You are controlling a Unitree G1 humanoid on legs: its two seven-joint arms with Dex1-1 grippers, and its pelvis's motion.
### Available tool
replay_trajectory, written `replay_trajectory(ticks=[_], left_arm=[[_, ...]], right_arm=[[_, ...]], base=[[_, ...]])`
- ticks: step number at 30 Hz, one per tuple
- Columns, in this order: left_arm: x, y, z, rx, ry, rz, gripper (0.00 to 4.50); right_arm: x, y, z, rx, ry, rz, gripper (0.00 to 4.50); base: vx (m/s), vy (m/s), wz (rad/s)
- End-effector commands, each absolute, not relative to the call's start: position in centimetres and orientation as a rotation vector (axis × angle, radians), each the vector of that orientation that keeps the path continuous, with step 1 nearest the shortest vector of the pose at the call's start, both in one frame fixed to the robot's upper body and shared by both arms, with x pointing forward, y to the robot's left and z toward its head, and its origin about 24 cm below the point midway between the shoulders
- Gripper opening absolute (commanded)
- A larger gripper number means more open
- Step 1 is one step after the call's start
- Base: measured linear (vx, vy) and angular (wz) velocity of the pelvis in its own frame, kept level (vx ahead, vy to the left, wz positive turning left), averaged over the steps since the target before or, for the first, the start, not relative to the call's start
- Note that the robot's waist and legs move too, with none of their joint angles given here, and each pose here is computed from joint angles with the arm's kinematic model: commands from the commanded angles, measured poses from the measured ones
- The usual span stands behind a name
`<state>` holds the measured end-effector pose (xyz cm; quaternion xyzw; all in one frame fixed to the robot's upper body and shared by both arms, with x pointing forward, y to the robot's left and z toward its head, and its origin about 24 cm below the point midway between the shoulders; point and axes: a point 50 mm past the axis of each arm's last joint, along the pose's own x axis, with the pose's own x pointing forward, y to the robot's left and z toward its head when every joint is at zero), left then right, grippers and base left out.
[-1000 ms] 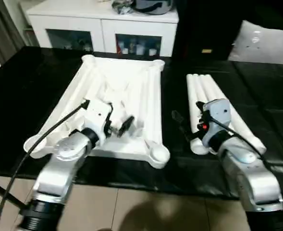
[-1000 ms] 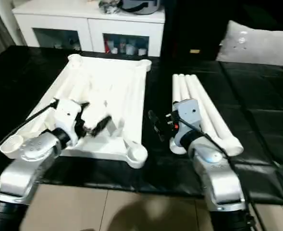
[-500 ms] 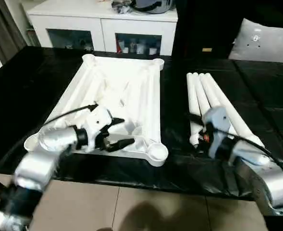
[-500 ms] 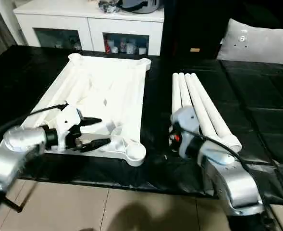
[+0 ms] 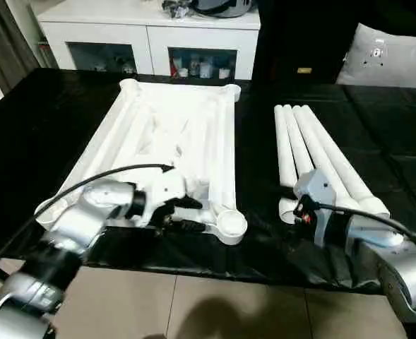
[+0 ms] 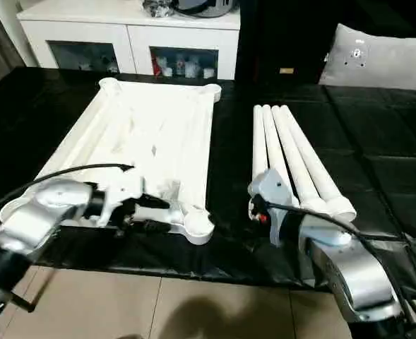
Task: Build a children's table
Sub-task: Move to table, then move table base
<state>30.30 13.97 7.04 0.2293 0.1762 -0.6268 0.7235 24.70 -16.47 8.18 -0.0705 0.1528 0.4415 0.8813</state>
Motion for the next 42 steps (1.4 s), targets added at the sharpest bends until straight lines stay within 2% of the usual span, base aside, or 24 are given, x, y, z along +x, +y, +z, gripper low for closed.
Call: replay_trajectory(ticks=[1,5,7,15,18,21,22,25,29,35,37,38,39,40,41,42], left_arm=[[30.8,14.2,6.6,0.584,0.424,-1.392,1.90],[31.1,14.5,6.1,0.620,0.449,-1.387,1.67],[31.2,14.5,6.0,0.614,0.453,-1.391,1.37],[31.6,14.5,5.6,0.585,0.453,-1.408,0.78],[31.4,14.3,5.5,0.546,0.459,-1.415,0.39],[31.4,14.0,5.3,0.480,0.462,-1.406,0.34],[31.6,13.9,5.4,0.462,0.447,-1.388,0.15],[32.6,13.5,5.5,0.449,0.402,-1.301,0.03],[32.9,13.3,5.4,0.469,0.378,-1.274,0.03],[32.3,12.8,5.2,0.465,0.362,-1.334,0.03],[32.2,12.8,5.0,0.458,0.369,-1.327,0.03],[32.2,12.8,5.1,0.449,0.363,-1.328,0.29],[32.1,12.7,5.3,0.421,0.353,-1.327,0.29],[32.1,12.7,5.4,0.410,0.347,-1.327,0.56],[32.1,12.6,5.5,0.398,0.340,-1.327,0.59],[31.9,12.6,6.0,0.367,0.310,-1.332,0.59]], right_arm=[[24.2,-16.5,8.8,-0.166,0.299,0.940,4.50],[23.4,-16.3,8.7,-0.169,0.311,0.969,4.50],[23.0,-16.2,8.7,-0.163,0.324,0.987,4.50],[22.4,-15.9,8.8,-0.136,0.358,1.037,4.50],[22.3,-15.9,8.7,-0.137,0.360,1.040,4.50],[22.4,-15.8,8.7,-0.121,0.362,1.041,4.50],[22.6,-15.8,8.8,-0.120,0.358,1.029,4.50],[23.5,-16.1,8.7,-0.125,0.341,0.961,4.50],[24.1,-15.9,9.1,-0.047,0.323,0.940,4.50],[25.0,-15.9,9.3,-0.075,0.279,0.865,4.50],[25.8,-15.9,9.7,-0.094,0.244,0.775,4.50],[26.1,-15.9,9.8,-0.103,0.232,0.745,4.50],[26.7,-15.9,9.9,-0.114,0.229,0.689,4.50],[26.9,-15.9,10.0,-0.119,0.228,0.665,4.50],[27.2,-15.9,10.1,-0.125,0.227,0.636,4.50],[28.0,-15.9,10.1,-0.100,0.289,0.548,4.50]], base=[[0.000,0.000,0.00],[0.000,0.000,0.00],[0.000,0.000,0.00],[0.000,0.000,0.00],[0.000,0.000,0.00],[0.000,0.000,0.00],[0.000,0.000,0.00],[0.000,0.000,0.00],[0.000,0.000,0.00],[0.000,0.000,0.00],[0.000,0.000,0.00],[0.000,0.000,0.00],[0.000,0.000,0.00],[0.000,0.000,0.00],[0.000,0.000,0.00],[0.000,0.000,0.00]])
